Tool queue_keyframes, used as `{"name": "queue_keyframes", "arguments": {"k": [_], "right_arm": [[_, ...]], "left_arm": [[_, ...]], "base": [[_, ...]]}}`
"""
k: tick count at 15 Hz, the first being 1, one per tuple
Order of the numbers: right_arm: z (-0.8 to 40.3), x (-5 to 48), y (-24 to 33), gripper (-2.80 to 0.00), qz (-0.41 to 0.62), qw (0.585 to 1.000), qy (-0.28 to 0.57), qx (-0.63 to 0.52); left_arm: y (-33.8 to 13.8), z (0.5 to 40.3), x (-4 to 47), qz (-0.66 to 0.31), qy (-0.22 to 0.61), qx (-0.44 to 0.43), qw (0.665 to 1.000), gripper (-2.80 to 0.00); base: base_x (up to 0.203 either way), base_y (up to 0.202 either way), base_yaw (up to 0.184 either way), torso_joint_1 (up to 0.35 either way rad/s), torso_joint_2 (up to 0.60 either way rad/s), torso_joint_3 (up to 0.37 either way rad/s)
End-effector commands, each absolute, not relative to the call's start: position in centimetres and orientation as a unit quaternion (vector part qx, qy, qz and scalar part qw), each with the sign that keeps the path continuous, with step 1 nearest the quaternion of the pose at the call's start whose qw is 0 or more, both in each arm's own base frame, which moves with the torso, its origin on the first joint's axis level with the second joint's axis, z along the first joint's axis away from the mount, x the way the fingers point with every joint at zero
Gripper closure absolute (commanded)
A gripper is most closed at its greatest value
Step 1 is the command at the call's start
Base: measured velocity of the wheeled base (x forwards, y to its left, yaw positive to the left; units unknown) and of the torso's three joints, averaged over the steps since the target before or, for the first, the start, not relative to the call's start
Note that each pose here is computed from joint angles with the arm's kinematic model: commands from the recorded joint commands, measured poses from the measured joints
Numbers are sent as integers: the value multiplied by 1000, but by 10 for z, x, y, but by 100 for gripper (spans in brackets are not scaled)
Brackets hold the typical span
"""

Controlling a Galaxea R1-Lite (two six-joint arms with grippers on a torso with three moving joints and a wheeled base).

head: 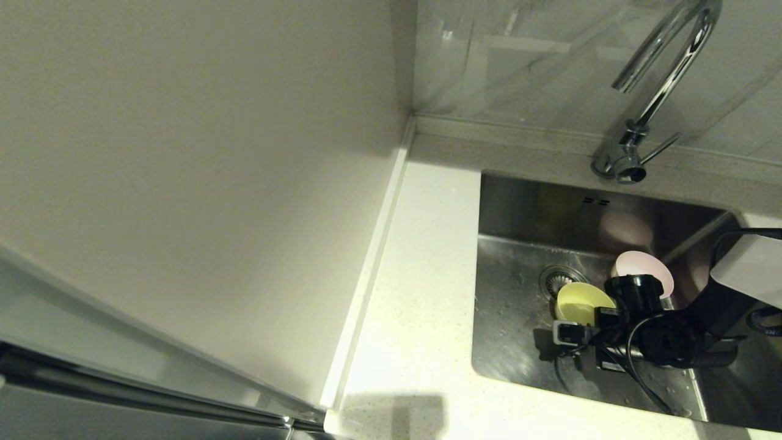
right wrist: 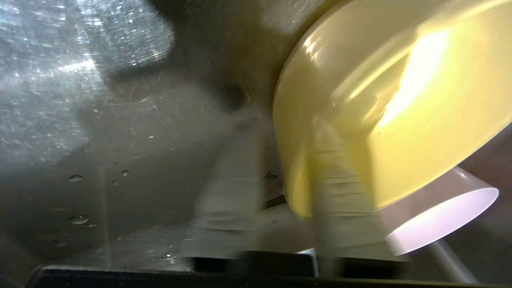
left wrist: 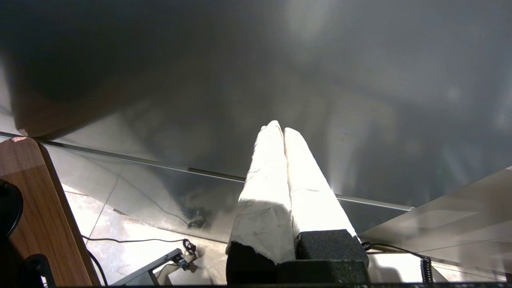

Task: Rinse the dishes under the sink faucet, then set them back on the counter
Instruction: Put a bowl into the sink, then turn on the faucet

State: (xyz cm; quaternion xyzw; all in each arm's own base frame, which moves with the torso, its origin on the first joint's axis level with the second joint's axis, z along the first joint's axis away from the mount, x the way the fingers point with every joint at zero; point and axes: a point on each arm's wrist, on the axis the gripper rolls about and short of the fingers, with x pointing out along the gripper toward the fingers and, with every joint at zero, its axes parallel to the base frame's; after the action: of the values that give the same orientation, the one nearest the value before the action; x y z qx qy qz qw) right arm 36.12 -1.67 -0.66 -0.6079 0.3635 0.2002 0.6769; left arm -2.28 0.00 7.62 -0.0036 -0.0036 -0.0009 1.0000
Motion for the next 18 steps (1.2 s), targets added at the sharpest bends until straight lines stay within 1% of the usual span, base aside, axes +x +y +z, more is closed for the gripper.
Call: {"name": "queue_keyframes", "arguments": {"k": [1,3,6,9,12,14,16,17,18], "right_arm": [[-4,361,-19,-280,196,677,361,-611],[-1,360,-22,-280,193,678,362,-610],[15,356,-29,-280,174,686,357,-610],[51,342,-45,-280,144,697,358,-604],[91,310,-68,-280,117,711,373,-584],[118,281,-77,-280,89,744,383,-541],[144,251,-76,-280,46,794,394,-461],[155,238,-75,0,19,821,398,-409],[164,227,-74,0,-9,846,402,-350]], "left_arm": [[0,75,-23,-1,-2,-4,1000,0],[0,75,-23,-1,-2,-4,1000,0],[0,75,-23,-1,-2,-4,1000,0],[0,75,-23,-1,-2,-4,1000,0],[0,75,-23,-1,-2,-4,1000,0],[0,75,-23,0,-2,-4,1000,0],[0,75,-23,-1,-2,-4,1000,0],[0,75,-23,-1,-2,-4,1000,0],[0,75,-23,-1,-2,-4,1000,0]], "base": [[0,0,0,0,0,0],[0,0,0,0,0,0],[0,0,0,0,0,0],[0,0,0,0,0,0],[0,0,0,0,0,0],[0,0,0,0,0,0],[0,0,0,0,0,0],[0,0,0,0,0,0],[0,0,0,0,0,0]]}}
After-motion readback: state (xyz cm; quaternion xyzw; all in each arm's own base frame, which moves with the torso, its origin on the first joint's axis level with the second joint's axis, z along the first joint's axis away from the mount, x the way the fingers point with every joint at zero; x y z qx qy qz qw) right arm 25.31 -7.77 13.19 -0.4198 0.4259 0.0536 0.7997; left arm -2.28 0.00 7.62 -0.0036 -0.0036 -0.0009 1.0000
